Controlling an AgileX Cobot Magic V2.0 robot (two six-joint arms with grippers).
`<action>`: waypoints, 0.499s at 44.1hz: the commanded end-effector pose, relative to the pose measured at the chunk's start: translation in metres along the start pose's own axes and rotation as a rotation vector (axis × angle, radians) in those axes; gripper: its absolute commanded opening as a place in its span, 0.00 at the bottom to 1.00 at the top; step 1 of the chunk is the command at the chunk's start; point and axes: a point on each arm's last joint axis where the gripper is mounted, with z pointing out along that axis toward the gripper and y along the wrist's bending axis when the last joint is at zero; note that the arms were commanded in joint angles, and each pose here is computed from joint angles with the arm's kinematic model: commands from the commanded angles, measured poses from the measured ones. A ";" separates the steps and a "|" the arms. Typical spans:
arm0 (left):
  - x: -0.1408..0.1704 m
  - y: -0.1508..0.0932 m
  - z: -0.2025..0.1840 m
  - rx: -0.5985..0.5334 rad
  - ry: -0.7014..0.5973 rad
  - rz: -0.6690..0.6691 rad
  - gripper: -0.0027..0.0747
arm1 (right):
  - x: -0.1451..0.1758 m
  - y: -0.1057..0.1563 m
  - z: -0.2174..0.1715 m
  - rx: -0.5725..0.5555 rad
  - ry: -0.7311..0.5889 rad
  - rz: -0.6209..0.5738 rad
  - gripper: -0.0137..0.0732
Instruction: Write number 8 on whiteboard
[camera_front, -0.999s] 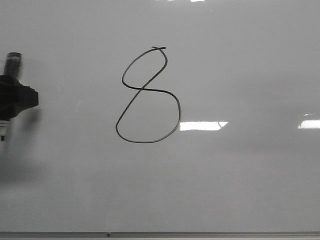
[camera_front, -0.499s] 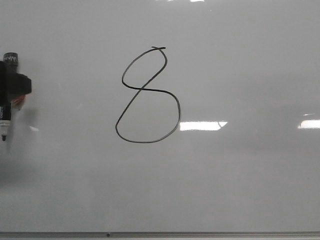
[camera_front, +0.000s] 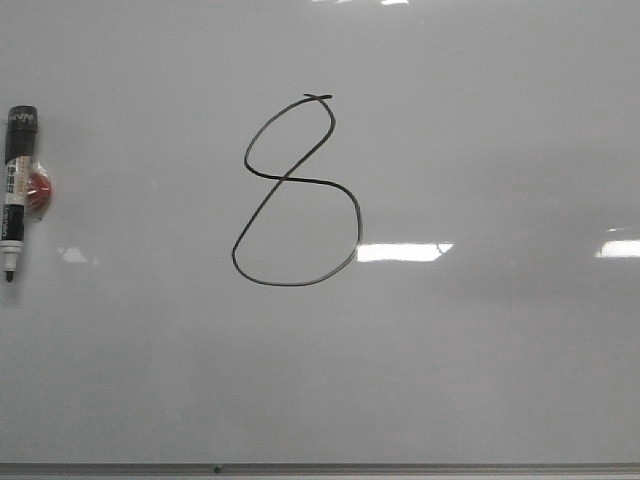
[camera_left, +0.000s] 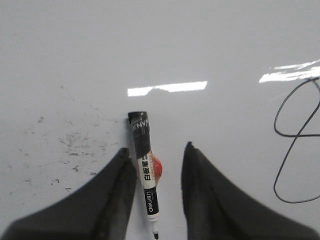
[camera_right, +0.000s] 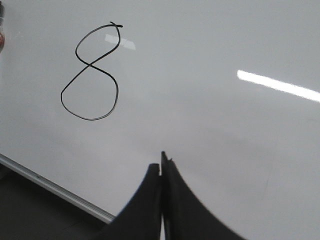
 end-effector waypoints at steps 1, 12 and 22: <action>-0.018 0.000 -0.025 -0.002 -0.117 -0.001 0.10 | -0.014 -0.004 -0.002 0.037 -0.089 0.012 0.11; -0.025 0.000 -0.068 -0.002 -0.255 -0.015 0.01 | -0.014 -0.004 -0.002 0.037 -0.089 0.012 0.11; -0.026 0.000 -0.075 -0.002 -0.290 -0.015 0.01 | -0.014 -0.004 -0.002 0.037 -0.089 0.012 0.11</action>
